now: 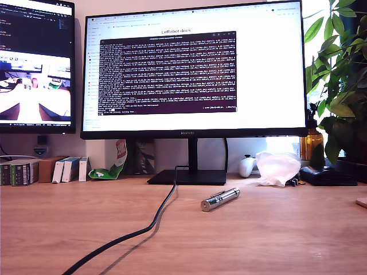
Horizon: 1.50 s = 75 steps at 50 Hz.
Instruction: Pick the metallic laser pointer with your right arm, pass it to your left arm, then place it down to the left side of the table
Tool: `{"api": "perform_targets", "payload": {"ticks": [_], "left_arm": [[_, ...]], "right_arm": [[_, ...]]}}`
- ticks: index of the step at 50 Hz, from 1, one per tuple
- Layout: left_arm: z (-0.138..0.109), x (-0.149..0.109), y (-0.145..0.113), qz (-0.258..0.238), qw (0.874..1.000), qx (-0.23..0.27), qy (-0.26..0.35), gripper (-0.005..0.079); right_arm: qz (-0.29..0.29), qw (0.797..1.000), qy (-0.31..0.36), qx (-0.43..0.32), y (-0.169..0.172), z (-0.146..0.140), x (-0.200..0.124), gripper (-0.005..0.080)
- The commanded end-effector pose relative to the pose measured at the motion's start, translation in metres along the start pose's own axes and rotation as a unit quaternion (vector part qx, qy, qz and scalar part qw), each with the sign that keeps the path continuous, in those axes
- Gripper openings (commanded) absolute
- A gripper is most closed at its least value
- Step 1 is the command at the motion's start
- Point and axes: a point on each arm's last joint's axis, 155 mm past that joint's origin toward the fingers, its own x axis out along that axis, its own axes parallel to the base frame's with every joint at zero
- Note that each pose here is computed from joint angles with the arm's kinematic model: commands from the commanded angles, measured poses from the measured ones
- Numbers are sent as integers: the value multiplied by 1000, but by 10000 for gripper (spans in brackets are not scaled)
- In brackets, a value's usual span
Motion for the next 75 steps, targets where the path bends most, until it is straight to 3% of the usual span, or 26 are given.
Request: {"api": "perform_targets", "payload": {"ticks": [1, 7, 19, 23, 31, 42, 54, 75], "left_arm": [[-18, 2, 1, 2, 1000, 6, 21, 348], [-18, 2, 1, 1, 1000, 6, 21, 348], [-15, 2, 0, -1, 1000, -2, 14, 348], [-16, 2, -6, -17, 998, -50, 18, 348], [-10, 1, -21, -55, 986, -160, 16, 348], [30, -2, -29, -94, 956, -275, -47, 348], [43, -4, -25, -90, 949, -293, -74, 348], [37, -2, -14, -59, 953, -288, -73, 348]], "right_arm": [[2, 1000, -1, 1, 1, 1, 0, -13], [-18, 999, -1, -41, -6, 1, 0, -13], [-25, 999, -1, -39, -9, 1, 0, -13], [-19, 1000, -1, -25, -7, 1, 0, -13], [24, 996, -10, 85, 9, 6, 0, -13], [133, 963, -64, 226, 42, 49, -10, -13], [171, 951, -103, 236, 52, 83, -23, -13], [170, 951, -102, 236, 51, 84, -23, -13]]}}
